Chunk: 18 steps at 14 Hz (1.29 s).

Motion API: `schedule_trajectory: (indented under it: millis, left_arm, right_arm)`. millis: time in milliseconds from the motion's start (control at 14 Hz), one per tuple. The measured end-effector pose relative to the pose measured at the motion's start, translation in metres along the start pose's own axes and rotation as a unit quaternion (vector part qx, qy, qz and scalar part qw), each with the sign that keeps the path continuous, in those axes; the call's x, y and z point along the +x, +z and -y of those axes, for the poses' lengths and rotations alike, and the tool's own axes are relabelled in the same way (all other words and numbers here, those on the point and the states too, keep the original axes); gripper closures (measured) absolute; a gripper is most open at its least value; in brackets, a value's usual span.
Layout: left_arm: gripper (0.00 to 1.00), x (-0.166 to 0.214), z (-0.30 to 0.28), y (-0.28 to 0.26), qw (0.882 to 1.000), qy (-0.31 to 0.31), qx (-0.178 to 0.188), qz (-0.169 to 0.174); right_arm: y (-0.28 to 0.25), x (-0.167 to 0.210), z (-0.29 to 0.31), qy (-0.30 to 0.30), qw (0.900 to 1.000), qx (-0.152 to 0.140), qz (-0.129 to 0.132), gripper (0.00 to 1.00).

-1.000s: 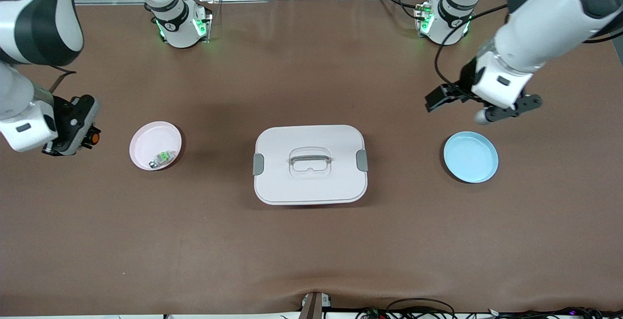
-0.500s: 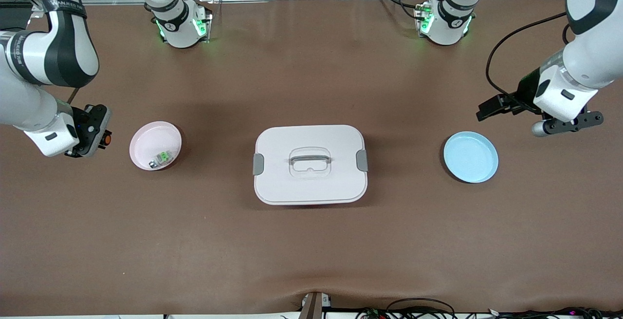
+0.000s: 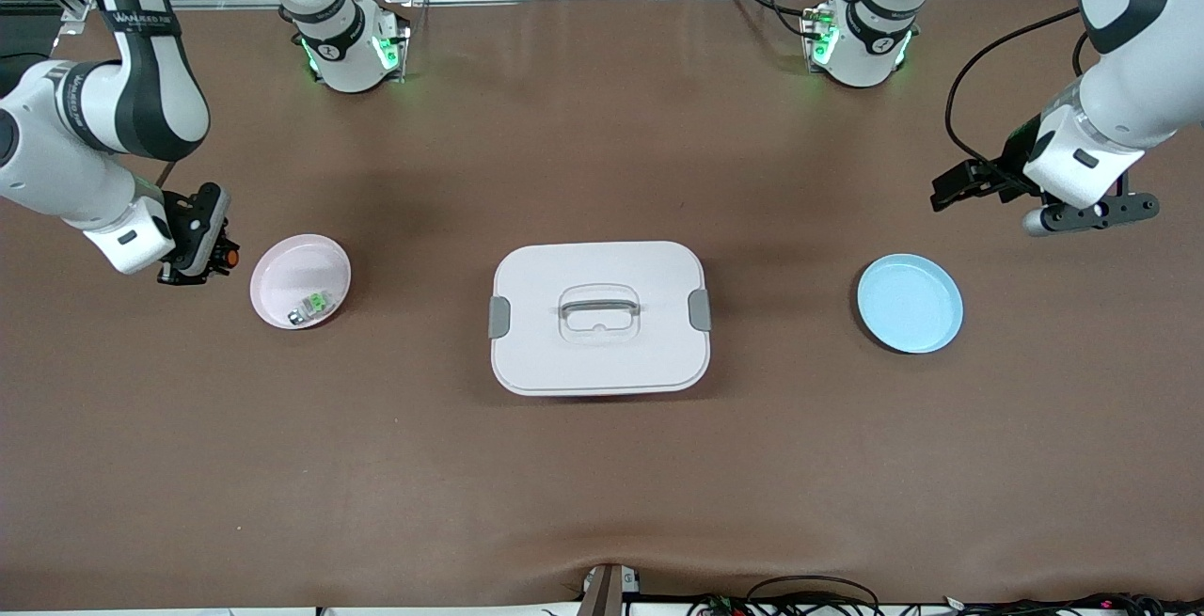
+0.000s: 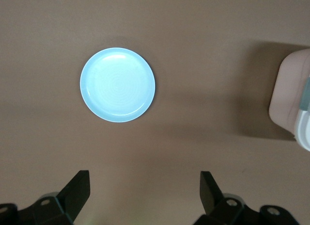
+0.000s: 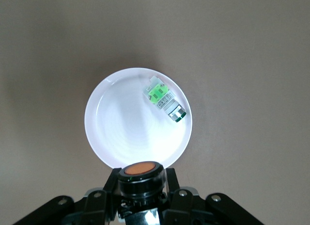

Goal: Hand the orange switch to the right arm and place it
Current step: 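Lower the orange switch onto the white plate with the right gripper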

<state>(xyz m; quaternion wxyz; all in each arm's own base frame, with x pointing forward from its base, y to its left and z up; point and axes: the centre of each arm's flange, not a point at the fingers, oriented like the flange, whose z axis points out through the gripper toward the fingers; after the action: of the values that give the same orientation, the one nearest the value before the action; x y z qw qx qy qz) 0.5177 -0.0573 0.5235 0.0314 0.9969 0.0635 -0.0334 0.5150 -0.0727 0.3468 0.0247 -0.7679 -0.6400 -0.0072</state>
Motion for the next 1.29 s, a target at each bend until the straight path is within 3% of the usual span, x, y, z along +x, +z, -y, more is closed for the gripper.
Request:
schedule_trajectory:
  millis: [357, 1286]
  left_arm:
    - [0.0, -0.003, 0.005, 0.001, 1.0, 0.002, 0.003, -0.003]
    - [0.0, -0.002, 0.017, 0.003, 1.0, -0.009, 0.003, 0.0]
  right_arm:
    - [0.054, -0.012, 0.031, -0.011, 0.999, -0.047, 0.004, 0.59]
    - [0.104, 0.002, 0.057, -0.032, 0.998, -0.054, 0.009, 0.59]
